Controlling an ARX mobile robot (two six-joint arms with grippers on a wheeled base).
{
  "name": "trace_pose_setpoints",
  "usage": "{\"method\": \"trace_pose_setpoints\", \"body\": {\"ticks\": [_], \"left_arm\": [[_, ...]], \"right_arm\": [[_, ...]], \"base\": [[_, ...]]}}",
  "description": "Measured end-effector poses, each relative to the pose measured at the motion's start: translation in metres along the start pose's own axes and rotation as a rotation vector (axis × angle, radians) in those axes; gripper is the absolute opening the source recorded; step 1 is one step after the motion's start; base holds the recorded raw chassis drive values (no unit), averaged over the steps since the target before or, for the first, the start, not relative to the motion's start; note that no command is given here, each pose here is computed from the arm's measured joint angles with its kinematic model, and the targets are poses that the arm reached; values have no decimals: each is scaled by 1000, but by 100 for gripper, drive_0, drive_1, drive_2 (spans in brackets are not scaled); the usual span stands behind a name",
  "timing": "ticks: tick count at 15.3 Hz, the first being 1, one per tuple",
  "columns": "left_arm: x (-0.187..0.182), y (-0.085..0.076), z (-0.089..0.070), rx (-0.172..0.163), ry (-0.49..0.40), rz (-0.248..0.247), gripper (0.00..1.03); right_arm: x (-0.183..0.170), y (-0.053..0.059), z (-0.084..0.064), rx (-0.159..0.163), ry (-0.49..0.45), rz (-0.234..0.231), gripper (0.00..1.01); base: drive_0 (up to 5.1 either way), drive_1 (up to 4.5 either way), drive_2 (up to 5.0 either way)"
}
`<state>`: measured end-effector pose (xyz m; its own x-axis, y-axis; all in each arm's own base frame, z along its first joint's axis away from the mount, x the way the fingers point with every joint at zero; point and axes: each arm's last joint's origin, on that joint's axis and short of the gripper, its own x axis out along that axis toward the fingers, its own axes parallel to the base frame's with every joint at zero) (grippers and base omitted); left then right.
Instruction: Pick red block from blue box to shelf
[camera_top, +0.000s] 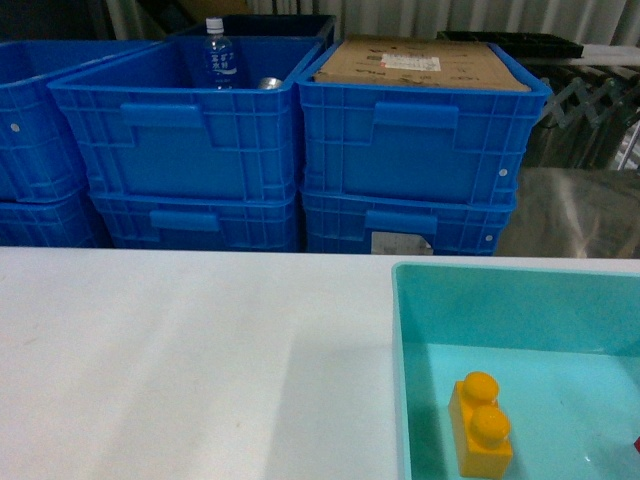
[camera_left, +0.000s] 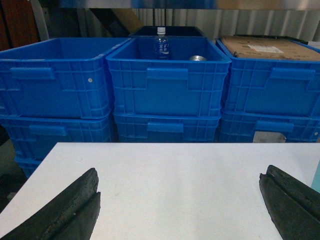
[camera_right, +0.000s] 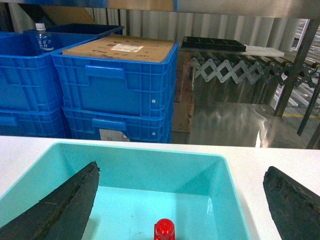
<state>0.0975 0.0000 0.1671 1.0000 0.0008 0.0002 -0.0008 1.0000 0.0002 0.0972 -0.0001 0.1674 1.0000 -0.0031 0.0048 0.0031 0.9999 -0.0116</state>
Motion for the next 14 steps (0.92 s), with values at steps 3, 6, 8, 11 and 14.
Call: {"method": "trace_pose_setpoints", "body": {"ticks": [3,6,8,11,14], "left_arm": [[0,0,0,0,0,0,98],[0,0,0,0,0,0,98],[0,0,0,0,0,0,98],[0,0,0,0,0,0,98],[0,0,0,0,0,0,98]], "right_arm": [[0,0,0,0,0,0,98],[0,0,0,0,0,0,98],[0,0,0,0,0,0,98],[0,0,0,0,0,0,98],[0,0,0,0,0,0,98]], "base": [[0,0,0],[0,0,0],[0,0,0],[0,0,0],[0,0,0]]}}
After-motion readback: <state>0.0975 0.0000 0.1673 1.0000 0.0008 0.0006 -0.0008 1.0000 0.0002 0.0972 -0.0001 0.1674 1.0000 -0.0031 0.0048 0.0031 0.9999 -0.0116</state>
